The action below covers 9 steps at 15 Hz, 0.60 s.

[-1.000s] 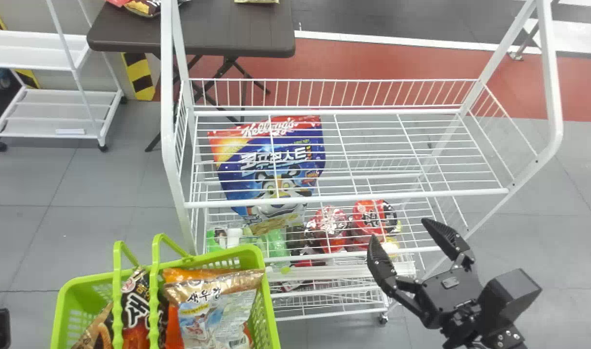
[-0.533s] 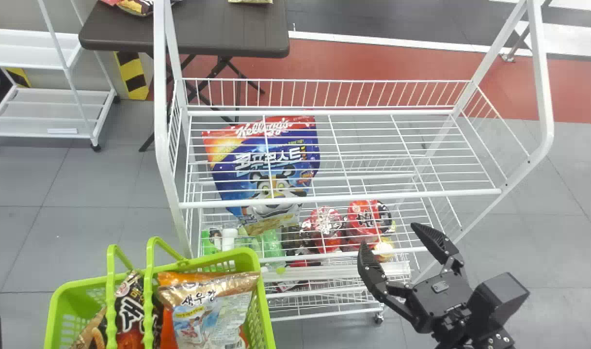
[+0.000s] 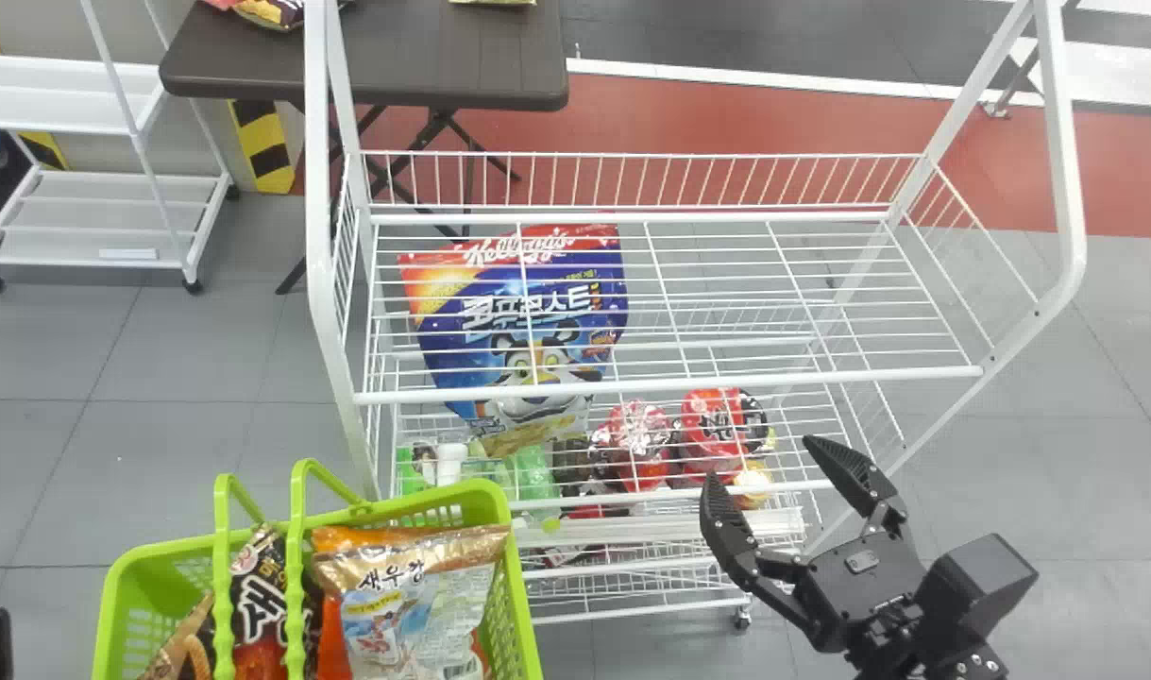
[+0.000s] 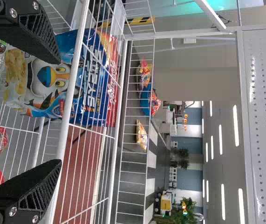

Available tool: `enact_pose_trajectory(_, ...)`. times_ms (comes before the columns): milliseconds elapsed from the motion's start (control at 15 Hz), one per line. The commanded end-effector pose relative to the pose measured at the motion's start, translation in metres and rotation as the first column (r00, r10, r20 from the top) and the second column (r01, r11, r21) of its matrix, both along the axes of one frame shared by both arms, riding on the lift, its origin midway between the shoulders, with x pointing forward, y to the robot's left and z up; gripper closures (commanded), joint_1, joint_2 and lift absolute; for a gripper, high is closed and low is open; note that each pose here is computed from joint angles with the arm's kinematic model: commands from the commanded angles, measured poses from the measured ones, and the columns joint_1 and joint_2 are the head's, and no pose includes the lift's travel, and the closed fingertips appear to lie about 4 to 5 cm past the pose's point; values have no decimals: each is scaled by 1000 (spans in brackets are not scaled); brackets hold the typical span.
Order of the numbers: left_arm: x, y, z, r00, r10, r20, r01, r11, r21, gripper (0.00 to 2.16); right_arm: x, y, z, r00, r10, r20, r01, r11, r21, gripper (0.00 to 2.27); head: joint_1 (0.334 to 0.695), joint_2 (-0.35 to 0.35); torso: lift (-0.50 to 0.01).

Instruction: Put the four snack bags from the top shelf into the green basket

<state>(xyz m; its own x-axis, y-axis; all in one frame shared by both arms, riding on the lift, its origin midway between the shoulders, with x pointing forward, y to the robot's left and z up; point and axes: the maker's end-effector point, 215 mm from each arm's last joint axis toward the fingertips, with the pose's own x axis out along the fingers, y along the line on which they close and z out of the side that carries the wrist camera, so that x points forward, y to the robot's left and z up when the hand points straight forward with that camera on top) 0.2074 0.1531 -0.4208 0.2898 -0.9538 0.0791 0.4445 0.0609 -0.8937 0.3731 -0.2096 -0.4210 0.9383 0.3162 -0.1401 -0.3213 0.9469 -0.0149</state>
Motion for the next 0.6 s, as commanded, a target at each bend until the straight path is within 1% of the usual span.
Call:
enact_pose_trajectory(0, -1, -1, 1, 1000, -7, 2, 7, 1000, -5, 2145, -1, 0, 0, 1000, -1, -1, 1, 1000, 2, 49, 695, -116, 0)
enact_pose_trajectory(533, -1, -1, 1, 1000, -7, 1, 7, 1000, -4, 2145, -2, 0, 0, 1000, -1, -2, 1, 1000, 7, 49, 695, -118, 0)
